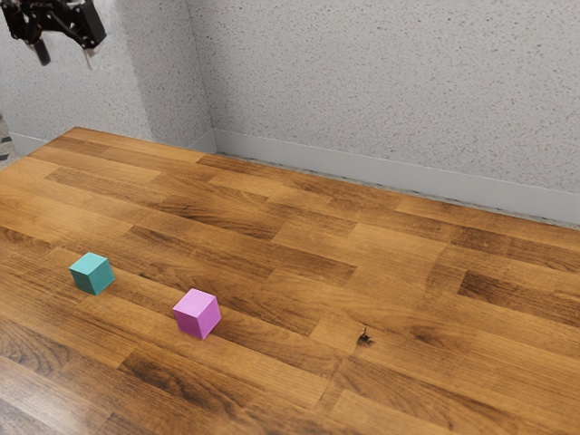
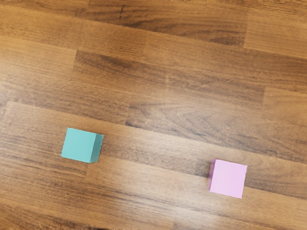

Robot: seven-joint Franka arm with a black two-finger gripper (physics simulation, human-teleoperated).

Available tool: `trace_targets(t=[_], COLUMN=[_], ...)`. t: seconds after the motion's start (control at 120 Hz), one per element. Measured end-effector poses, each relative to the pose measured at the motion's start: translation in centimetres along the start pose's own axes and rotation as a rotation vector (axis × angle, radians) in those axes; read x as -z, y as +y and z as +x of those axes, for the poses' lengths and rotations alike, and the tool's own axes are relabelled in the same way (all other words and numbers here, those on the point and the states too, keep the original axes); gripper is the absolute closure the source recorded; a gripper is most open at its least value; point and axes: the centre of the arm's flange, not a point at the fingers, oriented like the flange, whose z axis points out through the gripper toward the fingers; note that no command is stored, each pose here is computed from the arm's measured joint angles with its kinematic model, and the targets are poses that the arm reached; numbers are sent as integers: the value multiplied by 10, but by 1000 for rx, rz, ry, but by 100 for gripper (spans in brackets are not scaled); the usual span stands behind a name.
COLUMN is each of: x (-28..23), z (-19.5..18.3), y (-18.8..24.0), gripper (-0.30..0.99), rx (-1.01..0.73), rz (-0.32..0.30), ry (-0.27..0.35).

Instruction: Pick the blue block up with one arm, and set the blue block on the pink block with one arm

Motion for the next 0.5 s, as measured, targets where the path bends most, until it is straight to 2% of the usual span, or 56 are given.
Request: trace_targets(t=[0.075, 0.15, 0.25, 0.35, 0.45, 0.5], x=[-1, -2, -7, -34, -73, -99], z=[-5, -8, -4, 2, -20, -33], y=[-59, -82, -68, -45, -28, -42], gripper=[0, 0, 0, 0, 0, 0], rx=[99, 132, 94, 36, -22, -5], rz=[13, 21, 22, 11, -22, -34], ry=[2, 4, 1, -41, -78, -97])
